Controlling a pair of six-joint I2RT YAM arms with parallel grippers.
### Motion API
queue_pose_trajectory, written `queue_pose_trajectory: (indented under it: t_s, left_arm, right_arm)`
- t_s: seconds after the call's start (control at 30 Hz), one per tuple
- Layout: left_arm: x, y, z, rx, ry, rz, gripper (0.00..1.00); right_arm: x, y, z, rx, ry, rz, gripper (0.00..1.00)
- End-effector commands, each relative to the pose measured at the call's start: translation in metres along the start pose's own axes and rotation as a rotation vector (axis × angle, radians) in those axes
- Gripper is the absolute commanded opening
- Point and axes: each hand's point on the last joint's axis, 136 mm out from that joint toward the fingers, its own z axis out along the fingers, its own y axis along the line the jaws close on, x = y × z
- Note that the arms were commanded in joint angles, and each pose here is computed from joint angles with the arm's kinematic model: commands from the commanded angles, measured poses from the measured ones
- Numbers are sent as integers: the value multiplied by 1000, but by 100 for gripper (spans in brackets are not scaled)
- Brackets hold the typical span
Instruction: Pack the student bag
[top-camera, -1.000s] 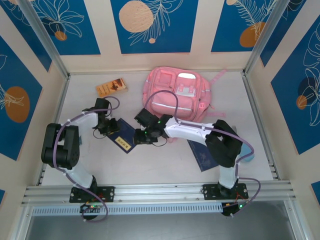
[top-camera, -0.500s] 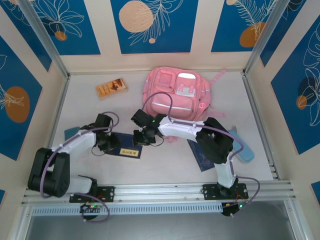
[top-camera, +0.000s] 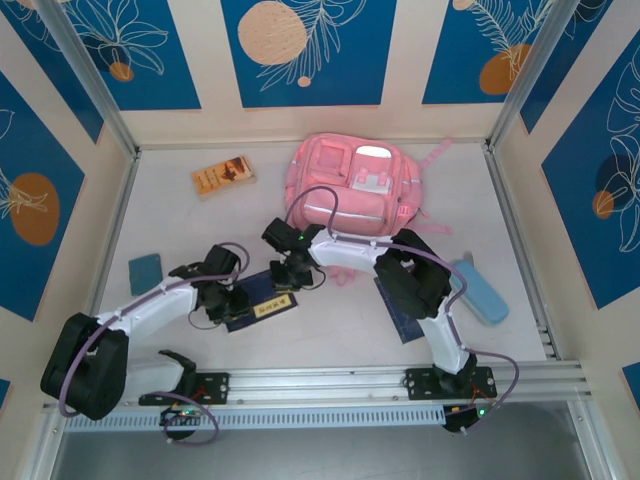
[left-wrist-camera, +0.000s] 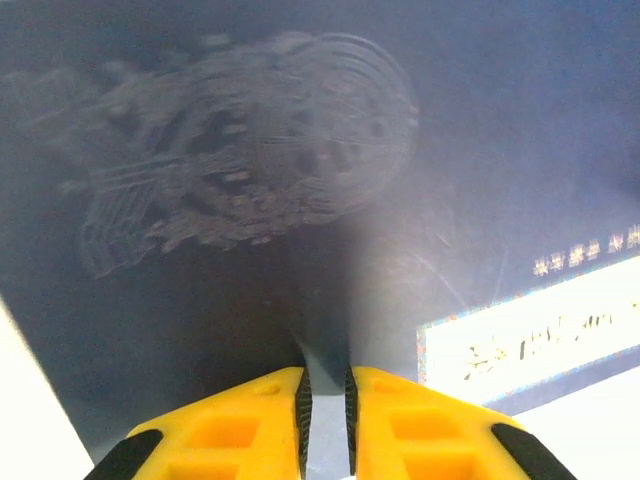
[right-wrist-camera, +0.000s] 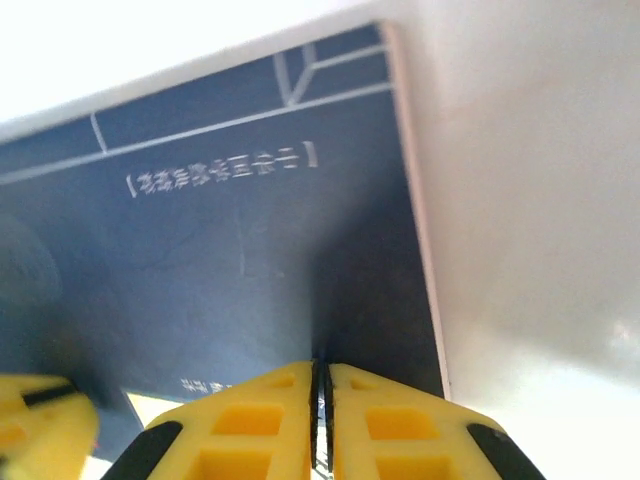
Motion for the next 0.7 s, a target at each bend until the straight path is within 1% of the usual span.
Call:
queue_pose_trajectory:
  t_s: [0.0, 0.13, 0.27, 0.37, 0.5, 0.6, 0.67]
  left_arm:
    - [13, -19, 8, 78, 55, 3, 22]
    - [-7, -40, 3, 122, 1, 11, 28]
    - [-35, -61, -23, 151, -76, 72, 43]
    - [-55, -58, -40, 134, -104, 95, 53]
    - [-78, -40, -44, 77, -106, 96, 63]
    - [-91, -28, -37, 45, -89, 98, 71]
    - [-98, -22, -30, 29, -79, 107, 73]
  right_arm:
    - [-19, -22, 7, 76, -2, -27, 13]
    - [-35, -8, -23, 18, -58, -51, 15]
    - [-31, 2, -62, -54, -110, -50, 25]
    - [-16, 7, -79, -121, -113, -45, 28]
    - [7, 2, -79, -123, -92, -16, 34]
    - [20, -3, -72, -110, -78, 4, 46]
    - [27, -4, -69, -117, -65, 17, 55]
